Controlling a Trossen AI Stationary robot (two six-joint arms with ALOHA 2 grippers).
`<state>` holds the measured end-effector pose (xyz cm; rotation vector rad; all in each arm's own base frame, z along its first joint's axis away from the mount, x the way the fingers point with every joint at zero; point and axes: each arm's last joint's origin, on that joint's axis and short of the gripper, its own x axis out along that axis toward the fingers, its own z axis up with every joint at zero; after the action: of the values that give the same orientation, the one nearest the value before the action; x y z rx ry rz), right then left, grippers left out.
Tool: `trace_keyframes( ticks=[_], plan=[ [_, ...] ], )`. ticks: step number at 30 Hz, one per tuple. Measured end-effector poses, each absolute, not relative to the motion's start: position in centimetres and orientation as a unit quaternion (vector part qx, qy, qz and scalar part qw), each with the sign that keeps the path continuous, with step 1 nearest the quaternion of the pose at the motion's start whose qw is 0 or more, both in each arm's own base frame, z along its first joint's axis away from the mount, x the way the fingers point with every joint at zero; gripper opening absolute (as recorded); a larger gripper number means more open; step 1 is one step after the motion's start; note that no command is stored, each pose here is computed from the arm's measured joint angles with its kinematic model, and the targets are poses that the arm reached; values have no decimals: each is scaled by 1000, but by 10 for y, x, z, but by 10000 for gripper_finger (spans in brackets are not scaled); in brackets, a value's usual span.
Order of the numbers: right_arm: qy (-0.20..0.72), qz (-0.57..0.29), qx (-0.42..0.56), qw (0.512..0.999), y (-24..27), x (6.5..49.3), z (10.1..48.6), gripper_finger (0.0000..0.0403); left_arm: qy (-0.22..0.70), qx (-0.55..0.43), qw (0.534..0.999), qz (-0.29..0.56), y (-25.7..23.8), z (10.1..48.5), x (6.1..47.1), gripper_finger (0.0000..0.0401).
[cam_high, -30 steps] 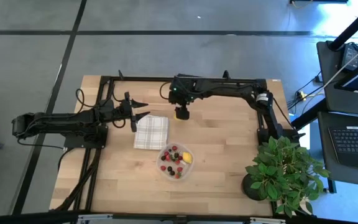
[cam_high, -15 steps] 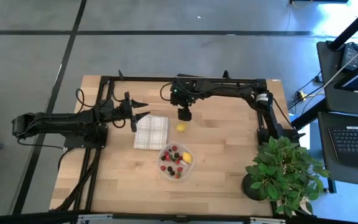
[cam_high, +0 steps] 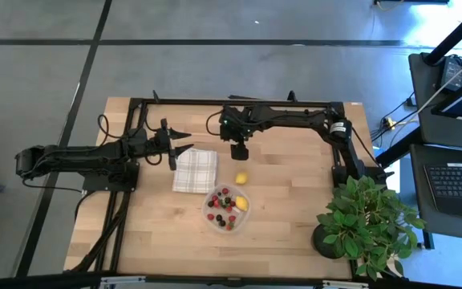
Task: Pick and placing Produce into tupperware
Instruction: Put the lemon into the transparent container
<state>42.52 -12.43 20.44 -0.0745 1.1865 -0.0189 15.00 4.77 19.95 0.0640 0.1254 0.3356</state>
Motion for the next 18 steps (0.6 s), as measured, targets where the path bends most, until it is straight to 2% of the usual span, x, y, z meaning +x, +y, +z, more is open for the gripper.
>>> trace_keyframes(
  ticks=[6, 18],
  plan=[
    [580, -2, -30, 814, -121, 421, 203, 265, 63, 32, 983, 167, 48, 199, 150, 173],
    [714, 27, 15, 699, -81, 395, 197, 265, 76, 30, 983, 166, 48, 197, 150, 173]
  ],
)
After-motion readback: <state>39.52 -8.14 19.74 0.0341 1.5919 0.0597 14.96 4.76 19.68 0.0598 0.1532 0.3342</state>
